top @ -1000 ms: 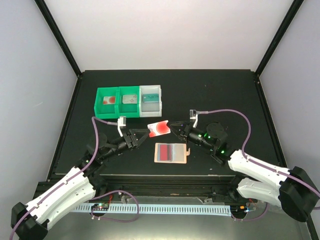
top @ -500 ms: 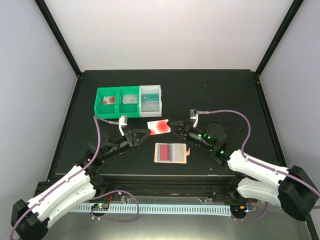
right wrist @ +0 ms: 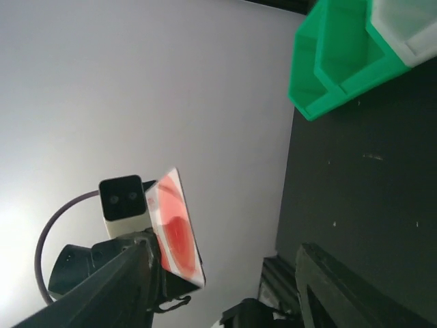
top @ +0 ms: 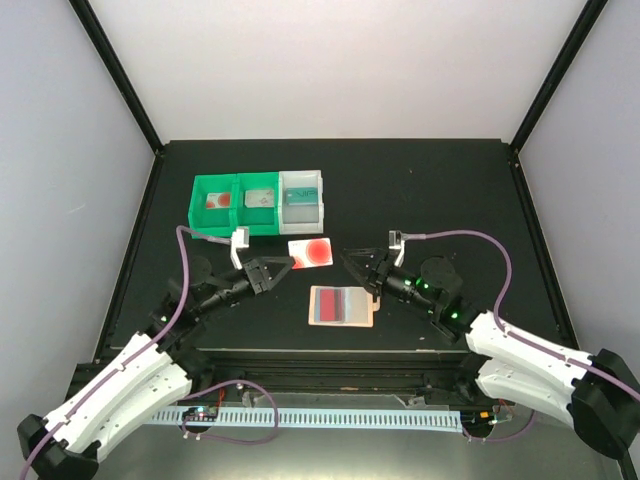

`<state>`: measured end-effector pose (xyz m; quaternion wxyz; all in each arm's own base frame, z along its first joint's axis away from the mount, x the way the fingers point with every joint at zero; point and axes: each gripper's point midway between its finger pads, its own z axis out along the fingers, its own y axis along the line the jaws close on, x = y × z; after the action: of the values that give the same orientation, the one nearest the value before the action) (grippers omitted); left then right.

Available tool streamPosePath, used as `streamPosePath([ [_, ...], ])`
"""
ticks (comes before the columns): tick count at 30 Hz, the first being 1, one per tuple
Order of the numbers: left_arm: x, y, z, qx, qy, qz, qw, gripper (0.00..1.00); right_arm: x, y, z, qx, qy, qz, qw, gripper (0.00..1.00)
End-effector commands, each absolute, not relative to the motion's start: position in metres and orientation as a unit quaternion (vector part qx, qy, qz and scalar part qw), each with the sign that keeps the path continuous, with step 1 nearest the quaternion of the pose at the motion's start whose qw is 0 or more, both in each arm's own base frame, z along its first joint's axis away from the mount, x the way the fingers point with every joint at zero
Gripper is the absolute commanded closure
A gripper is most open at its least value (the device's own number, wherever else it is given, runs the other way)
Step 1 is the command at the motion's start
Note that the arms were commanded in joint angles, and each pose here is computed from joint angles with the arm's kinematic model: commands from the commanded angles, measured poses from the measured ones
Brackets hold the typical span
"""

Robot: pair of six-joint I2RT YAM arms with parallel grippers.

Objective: Take the credit cards out of the card holder

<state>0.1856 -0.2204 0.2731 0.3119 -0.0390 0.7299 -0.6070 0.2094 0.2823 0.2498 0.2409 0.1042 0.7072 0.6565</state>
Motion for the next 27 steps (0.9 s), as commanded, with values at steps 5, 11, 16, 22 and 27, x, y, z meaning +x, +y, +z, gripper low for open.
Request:
streamPosePath([
  [5,0.191,-0.197,0.268,0.005,0.801,-0.504,0.322,0.98,0.193,0.271,0.214,0.087,0.746,0.617,0.234,0.16],
  [11,0.202,-0.171,0.249,0.014,0.850,-0.419,0.319,0.98,0.185,0.267,0.219,0.056,0.750,0.612,0.246,0.00],
  [16,0.218,-0.146,0.250,0.009,0.868,-0.371,0.330,0.99,0.180,0.267,0.220,0.017,0.770,0.586,0.253,0.00],
  [22,0.246,-0.115,0.256,-0.014,0.889,-0.314,0.332,0.98,0.175,0.266,0.221,-0.005,0.758,0.596,0.266,0.00],
  [27,0.278,-0.080,0.252,-0.065,0.897,-0.268,0.346,0.98,0.173,0.269,0.230,-0.033,0.760,0.588,0.274,0.00],
])
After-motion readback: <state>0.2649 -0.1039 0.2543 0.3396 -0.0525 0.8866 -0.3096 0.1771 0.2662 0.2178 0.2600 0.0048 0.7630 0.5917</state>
